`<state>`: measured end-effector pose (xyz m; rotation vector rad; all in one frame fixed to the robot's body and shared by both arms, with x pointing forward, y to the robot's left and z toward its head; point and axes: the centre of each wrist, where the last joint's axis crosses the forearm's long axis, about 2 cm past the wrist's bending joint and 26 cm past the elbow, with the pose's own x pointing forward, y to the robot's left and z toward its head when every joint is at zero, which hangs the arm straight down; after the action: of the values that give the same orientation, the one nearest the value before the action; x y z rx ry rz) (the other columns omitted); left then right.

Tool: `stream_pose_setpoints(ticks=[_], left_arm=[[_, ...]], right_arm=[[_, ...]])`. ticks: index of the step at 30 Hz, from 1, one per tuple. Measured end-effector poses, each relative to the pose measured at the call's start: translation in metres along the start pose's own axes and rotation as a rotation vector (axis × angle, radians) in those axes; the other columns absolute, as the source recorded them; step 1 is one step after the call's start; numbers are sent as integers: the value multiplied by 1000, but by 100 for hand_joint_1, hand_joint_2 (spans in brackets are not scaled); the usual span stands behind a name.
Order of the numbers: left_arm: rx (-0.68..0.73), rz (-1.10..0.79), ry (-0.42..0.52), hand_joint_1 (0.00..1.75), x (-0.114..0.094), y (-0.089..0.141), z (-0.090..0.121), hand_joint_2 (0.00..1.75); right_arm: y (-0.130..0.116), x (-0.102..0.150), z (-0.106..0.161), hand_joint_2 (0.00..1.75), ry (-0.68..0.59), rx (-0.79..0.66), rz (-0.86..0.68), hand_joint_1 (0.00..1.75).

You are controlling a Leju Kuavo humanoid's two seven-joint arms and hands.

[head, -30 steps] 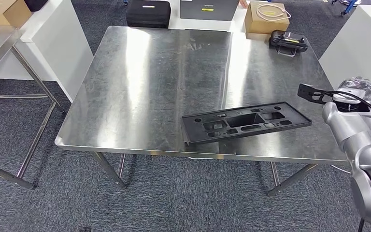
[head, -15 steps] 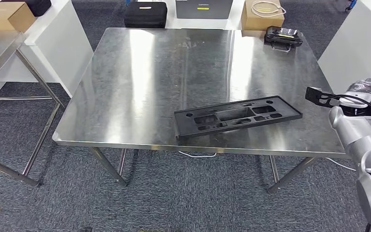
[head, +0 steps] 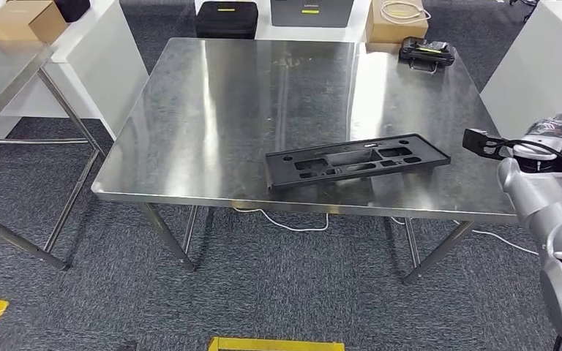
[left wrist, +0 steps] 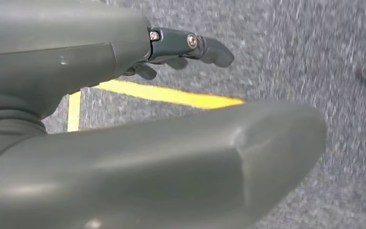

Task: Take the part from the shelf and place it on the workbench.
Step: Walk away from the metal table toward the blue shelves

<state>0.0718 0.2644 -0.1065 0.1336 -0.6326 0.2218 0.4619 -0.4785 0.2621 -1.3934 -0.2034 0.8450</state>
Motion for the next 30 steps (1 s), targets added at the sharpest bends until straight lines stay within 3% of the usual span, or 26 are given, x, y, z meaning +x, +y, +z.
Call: stream_pose_setpoints(ticks=[20,30], left_arm=[[-6,5,12,0,-5,-3,3,0],[8,9,6,0,-5,-3,3,0]], right_arm=[[6,-2,-2,175,13,-16,9,0],[49,-5,-4,175,54,-91,16,0]])
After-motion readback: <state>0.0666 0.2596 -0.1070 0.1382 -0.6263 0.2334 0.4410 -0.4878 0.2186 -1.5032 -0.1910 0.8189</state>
